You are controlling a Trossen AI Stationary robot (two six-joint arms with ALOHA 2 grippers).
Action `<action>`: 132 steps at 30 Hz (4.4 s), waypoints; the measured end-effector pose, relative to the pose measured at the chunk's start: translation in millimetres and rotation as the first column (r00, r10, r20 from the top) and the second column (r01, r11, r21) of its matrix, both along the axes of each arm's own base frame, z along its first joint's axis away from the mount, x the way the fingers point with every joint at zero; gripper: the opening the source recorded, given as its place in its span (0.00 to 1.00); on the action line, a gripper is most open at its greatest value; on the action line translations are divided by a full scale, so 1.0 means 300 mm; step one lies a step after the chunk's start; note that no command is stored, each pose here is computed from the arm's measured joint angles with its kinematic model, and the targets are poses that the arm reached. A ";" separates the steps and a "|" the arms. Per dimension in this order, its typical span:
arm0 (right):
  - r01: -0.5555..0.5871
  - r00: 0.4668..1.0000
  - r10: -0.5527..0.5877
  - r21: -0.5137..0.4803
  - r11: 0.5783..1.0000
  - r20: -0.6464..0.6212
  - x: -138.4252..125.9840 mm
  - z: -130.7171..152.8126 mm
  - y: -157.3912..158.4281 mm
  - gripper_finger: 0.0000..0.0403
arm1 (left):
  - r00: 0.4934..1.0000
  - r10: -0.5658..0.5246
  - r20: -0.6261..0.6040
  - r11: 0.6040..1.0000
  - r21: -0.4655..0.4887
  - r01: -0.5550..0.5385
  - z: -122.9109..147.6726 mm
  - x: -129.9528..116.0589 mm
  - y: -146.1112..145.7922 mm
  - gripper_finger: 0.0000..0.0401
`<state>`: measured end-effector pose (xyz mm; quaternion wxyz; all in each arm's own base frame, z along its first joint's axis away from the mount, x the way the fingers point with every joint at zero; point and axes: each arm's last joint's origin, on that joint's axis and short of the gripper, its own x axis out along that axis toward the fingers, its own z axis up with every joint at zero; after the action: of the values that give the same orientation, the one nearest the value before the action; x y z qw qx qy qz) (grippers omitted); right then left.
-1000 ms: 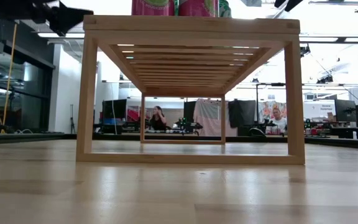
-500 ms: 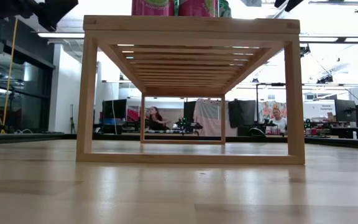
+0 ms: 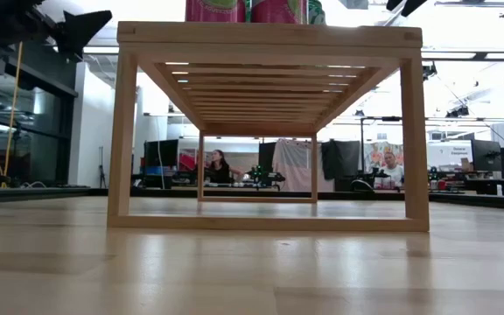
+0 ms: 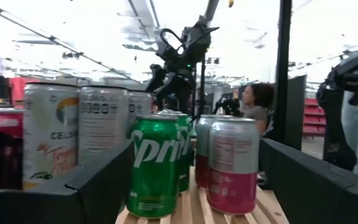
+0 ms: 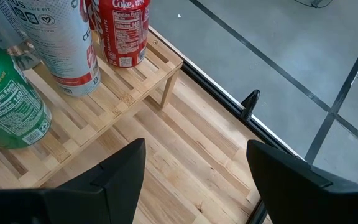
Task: Place canned beverage on shelf
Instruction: Return to home position
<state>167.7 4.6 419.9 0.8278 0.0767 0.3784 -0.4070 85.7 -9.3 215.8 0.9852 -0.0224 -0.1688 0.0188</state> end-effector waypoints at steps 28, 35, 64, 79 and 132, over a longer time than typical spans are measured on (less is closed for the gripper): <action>0.000 1.000 0.000 0.002 1.000 0.000 0.000 0.000 0.000 0.65 | 0.996 0.007 -0.091 0.996 0.089 0.001 0.054 -0.020 0.029 0.84; 0.001 1.000 -0.001 -0.002 1.000 0.000 0.000 0.000 0.000 0.65 | 0.989 -0.068 -0.133 0.996 0.046 0.074 -0.012 0.005 0.030 0.84; -0.114 0.972 0.105 0.029 0.993 0.212 -0.099 -0.236 -0.005 0.65 | 0.973 -0.139 -0.182 0.990 -0.042 0.134 -0.116 0.035 0.026 0.84; -0.378 0.594 0.407 -0.205 0.903 0.694 -0.275 -0.560 -0.015 0.65 | 0.978 -0.112 -0.175 0.994 -0.018 0.110 -0.113 0.034 0.028 0.84; -0.641 0.476 0.647 -0.269 0.719 0.596 -0.203 -0.880 0.028 0.65 | 0.947 -0.070 -0.312 0.992 0.081 0.100 -0.156 0.040 0.029 0.84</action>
<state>106.9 13.1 155.8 0.9959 0.0624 0.0636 -0.0141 97.6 -0.7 168.9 0.9993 0.0206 -0.0122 -0.0286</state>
